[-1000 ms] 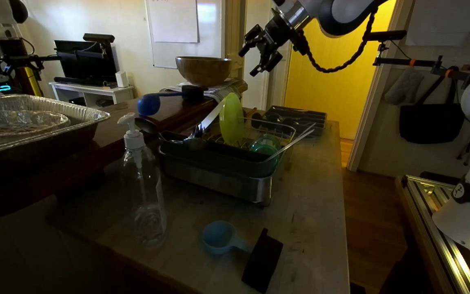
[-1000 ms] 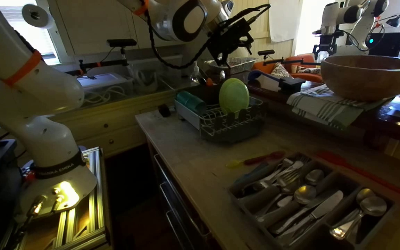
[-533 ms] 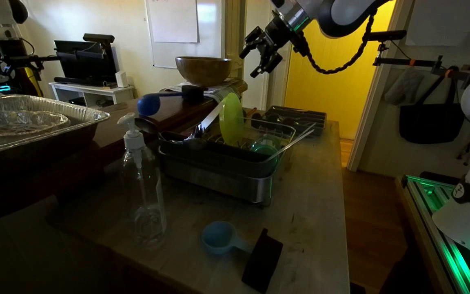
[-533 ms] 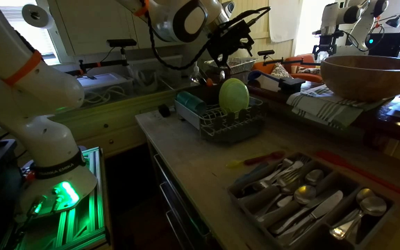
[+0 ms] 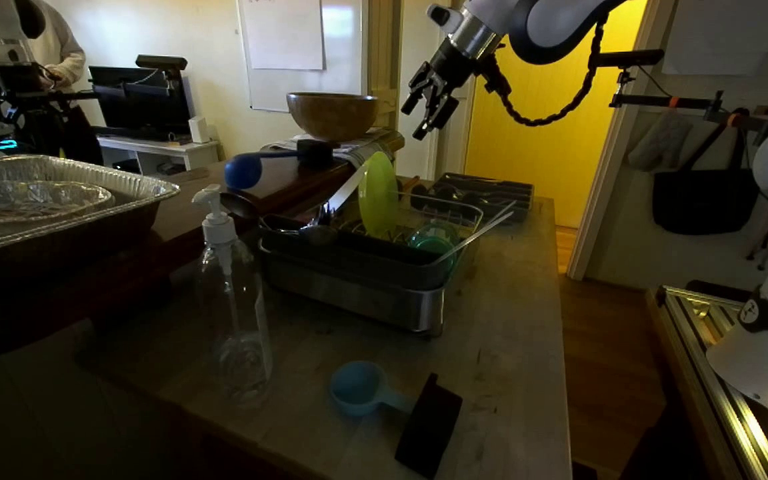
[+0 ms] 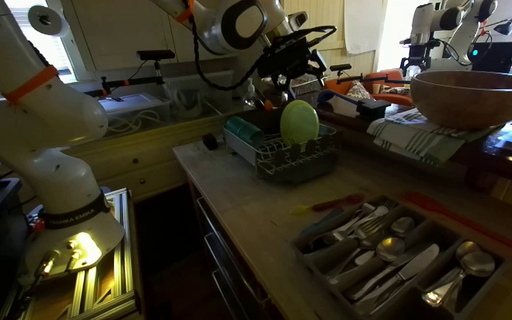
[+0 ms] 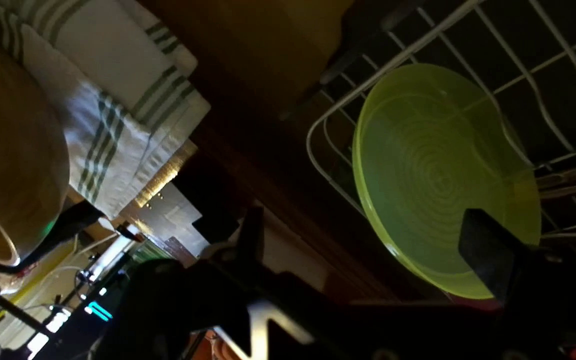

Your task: Put the bowl on the dryer

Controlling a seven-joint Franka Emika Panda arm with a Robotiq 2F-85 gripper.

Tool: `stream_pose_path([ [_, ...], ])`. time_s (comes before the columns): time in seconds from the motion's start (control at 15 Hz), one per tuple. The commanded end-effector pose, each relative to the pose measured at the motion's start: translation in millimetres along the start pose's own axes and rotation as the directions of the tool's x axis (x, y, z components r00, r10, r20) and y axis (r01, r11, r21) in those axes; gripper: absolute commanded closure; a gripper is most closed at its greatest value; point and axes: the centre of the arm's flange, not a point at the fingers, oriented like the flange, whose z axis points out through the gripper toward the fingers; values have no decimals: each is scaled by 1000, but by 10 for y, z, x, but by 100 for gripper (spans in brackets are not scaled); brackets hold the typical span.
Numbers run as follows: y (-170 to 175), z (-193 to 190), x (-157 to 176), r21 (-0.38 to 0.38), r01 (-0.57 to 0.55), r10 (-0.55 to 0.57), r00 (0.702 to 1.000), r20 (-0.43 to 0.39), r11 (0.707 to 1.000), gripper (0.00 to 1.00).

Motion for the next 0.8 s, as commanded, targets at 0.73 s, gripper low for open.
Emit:
stream_pose_path([
  [0.73,-254,69,226,69,-237,229,967,109,969,0],
])
